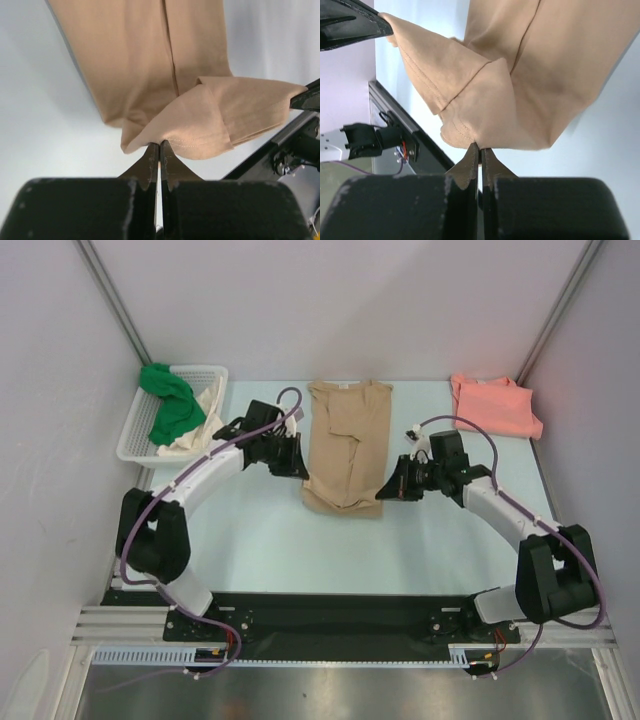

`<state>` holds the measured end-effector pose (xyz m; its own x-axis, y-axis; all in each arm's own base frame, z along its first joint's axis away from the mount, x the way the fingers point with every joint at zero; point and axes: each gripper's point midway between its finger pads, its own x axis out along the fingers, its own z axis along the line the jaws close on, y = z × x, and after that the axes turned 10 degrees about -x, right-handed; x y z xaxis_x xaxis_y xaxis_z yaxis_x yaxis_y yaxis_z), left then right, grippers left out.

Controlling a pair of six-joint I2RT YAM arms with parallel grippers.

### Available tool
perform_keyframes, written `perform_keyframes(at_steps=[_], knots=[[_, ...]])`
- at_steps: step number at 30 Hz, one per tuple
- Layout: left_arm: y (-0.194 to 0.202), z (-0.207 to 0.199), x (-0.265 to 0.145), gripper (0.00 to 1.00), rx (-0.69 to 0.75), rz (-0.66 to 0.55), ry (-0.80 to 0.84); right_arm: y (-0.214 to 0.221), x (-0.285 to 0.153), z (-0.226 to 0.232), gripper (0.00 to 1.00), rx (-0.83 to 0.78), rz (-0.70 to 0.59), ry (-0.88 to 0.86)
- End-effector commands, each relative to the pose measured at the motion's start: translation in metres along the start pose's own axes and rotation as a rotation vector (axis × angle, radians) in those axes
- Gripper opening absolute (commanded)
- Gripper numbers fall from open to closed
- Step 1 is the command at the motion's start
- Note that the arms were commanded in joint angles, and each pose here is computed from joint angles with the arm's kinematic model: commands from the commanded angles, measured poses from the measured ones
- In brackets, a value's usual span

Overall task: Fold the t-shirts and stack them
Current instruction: Fold the tshirt

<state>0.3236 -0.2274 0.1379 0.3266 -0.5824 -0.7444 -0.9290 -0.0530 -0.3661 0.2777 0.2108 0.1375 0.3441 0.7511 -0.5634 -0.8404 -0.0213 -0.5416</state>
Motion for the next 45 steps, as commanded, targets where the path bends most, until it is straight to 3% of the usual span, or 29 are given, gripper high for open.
perform_keyframes(at_steps=[1,12,21,22,23,24,26,28,31,33,38,45], knots=[[-0.035,-0.004,0.002,0.0,0.039,-0.053,0.008,-0.037,0.004,-0.001,0.0,-0.056,-0.068,-0.027],[-0.086,0.019,0.041,0.0,0.007,-0.064,0.002,-0.093,0.025,-0.055,0.0,-0.006,-0.118,0.025],[-0.157,0.04,0.086,0.01,0.05,-0.154,-0.01,-0.141,0.07,-0.102,0.03,-0.031,-0.15,0.067],[-0.167,0.04,0.084,0.08,0.056,-0.183,-0.027,-0.149,0.078,-0.11,0.09,-0.029,-0.158,0.074],[-0.171,0.042,0.084,0.23,0.052,-0.197,-0.039,-0.156,0.079,-0.113,0.18,-0.032,-0.173,0.076],[-0.178,0.042,0.078,0.48,0.057,-0.222,-0.047,-0.163,0.078,-0.115,0.33,-0.039,-0.19,0.085],[-0.189,0.037,0.062,0.58,0.072,-0.267,-0.046,-0.176,0.068,-0.112,0.46,-0.078,-0.223,0.11],[-0.194,0.04,0.05,0.72,0.086,-0.285,-0.048,-0.178,0.05,-0.103,0.49,-0.085,-0.243,0.13],[-0.178,0.043,0.033,0.76,0.086,-0.243,-0.044,-0.142,0.029,-0.104,0.53,0.0,-0.208,0.174],[-0.162,0.048,0.022,0.77,0.056,-0.206,-0.03,-0.097,0.026,-0.104,0.53,0.081,-0.122,0.155],[-0.081,0.052,0.014,0.76,-0.104,0.018,0.1,-0.008,0.018,-0.087,0.53,0.238,0.026,0.107],[-0.01,0.052,0.034,0.72,-0.306,0.218,0.224,0.012,0.038,-0.085,0.54,0.276,0.05,0.089]])
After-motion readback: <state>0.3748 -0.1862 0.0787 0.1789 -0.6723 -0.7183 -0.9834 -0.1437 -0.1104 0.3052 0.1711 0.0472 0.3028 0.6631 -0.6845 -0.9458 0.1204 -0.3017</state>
